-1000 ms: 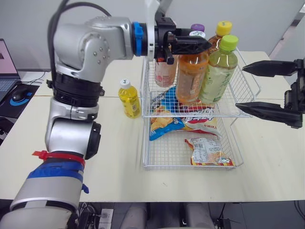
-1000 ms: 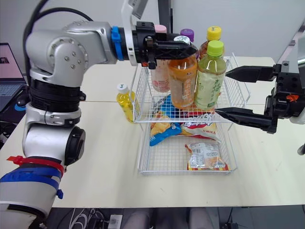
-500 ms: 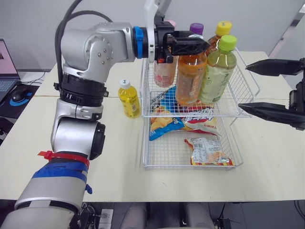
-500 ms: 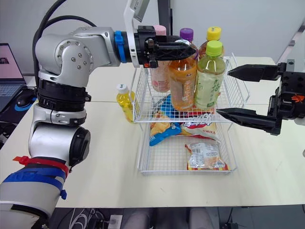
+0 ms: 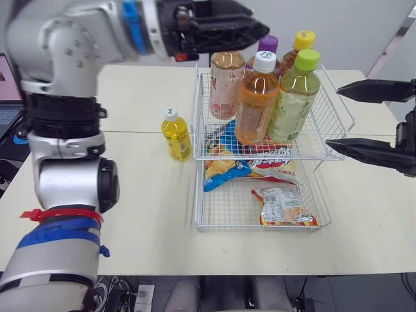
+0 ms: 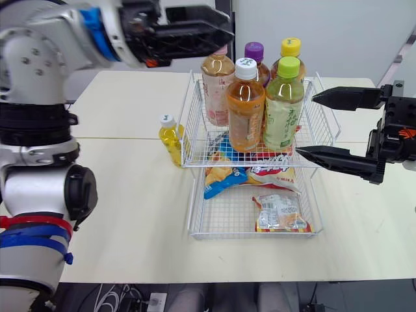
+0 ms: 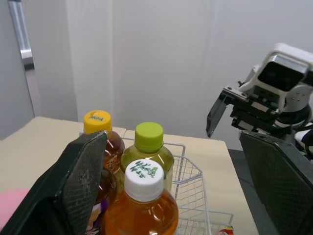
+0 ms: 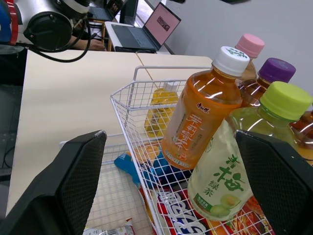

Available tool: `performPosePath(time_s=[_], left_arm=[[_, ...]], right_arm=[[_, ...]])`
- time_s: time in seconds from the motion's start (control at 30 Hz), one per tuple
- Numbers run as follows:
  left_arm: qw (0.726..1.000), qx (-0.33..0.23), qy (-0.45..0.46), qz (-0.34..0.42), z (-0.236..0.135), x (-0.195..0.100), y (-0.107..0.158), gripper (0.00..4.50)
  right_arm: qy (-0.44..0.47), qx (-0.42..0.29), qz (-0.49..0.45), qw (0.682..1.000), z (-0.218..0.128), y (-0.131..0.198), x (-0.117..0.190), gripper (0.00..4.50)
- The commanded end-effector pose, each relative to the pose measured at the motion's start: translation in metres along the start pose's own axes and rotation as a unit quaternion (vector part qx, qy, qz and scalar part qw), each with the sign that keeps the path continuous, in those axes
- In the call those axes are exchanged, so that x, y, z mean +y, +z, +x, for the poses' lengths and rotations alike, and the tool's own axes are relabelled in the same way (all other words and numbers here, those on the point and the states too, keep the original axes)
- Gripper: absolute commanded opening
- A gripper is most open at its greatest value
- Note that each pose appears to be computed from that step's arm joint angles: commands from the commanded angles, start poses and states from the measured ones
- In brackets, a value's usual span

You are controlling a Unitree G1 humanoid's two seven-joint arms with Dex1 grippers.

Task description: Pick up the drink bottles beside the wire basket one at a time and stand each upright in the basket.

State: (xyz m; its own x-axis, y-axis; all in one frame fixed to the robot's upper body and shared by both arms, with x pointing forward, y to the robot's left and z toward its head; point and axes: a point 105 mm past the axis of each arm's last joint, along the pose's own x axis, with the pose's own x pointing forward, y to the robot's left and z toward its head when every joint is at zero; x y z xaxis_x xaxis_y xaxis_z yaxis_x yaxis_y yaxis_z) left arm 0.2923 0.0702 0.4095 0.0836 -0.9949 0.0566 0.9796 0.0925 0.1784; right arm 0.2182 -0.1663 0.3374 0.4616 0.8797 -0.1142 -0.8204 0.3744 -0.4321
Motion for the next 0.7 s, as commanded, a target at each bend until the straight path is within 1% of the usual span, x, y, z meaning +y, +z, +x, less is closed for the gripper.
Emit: performPosePath(time_s=[0.03,0.1,0.17,0.27,0.37,0.43,0.57,0.63,0.7], left_arm=[[1.000,0.000,-0.015,0.016,-0.018,-0.021,0.004,4.47],[1.000,0.006,0.008,0.017,-0.031,-0.023,0.003,4.47],[0.999,0.003,0.046,0.023,-0.044,-0.019,0.007,4.47],[0.989,0.000,0.141,0.044,-0.073,-0.005,0.014,4.47],[0.979,0.021,0.192,0.059,-0.088,-0.004,0.005,4.47],[0.975,0.018,0.213,0.062,-0.093,-0.003,0.002,4.47],[0.951,0.022,0.299,0.077,-0.120,0.005,-0.007,4.47],[0.935,0.022,0.343,0.087,-0.134,0.008,-0.009,4.47],[0.922,0.030,0.374,0.094,-0.145,0.007,-0.015,4.47]], right_arm=[[-0.030,-0.006,-0.040,0.999,-0.008,0.011,-0.008,4.50],[-0.032,-0.008,-0.044,0.998,-0.008,0.012,-0.009,4.50],[-0.031,-0.012,-0.048,0.998,-0.008,0.013,-0.010,4.50],[-0.035,-0.007,-0.057,0.998,-0.008,0.010,-0.013,4.50],[-0.037,-0.003,-0.067,0.997,-0.008,0.010,-0.020,4.50],[-0.025,-0.007,-0.065,0.998,-0.005,0.010,-0.021,4.50],[0.008,-0.025,-0.040,0.999,0.005,0.012,-0.021,4.50],[0.029,-0.035,-0.026,0.999,0.009,0.013,-0.017,4.50],[0.058,-0.031,-0.017,0.998,0.016,0.009,-0.009,4.50]])
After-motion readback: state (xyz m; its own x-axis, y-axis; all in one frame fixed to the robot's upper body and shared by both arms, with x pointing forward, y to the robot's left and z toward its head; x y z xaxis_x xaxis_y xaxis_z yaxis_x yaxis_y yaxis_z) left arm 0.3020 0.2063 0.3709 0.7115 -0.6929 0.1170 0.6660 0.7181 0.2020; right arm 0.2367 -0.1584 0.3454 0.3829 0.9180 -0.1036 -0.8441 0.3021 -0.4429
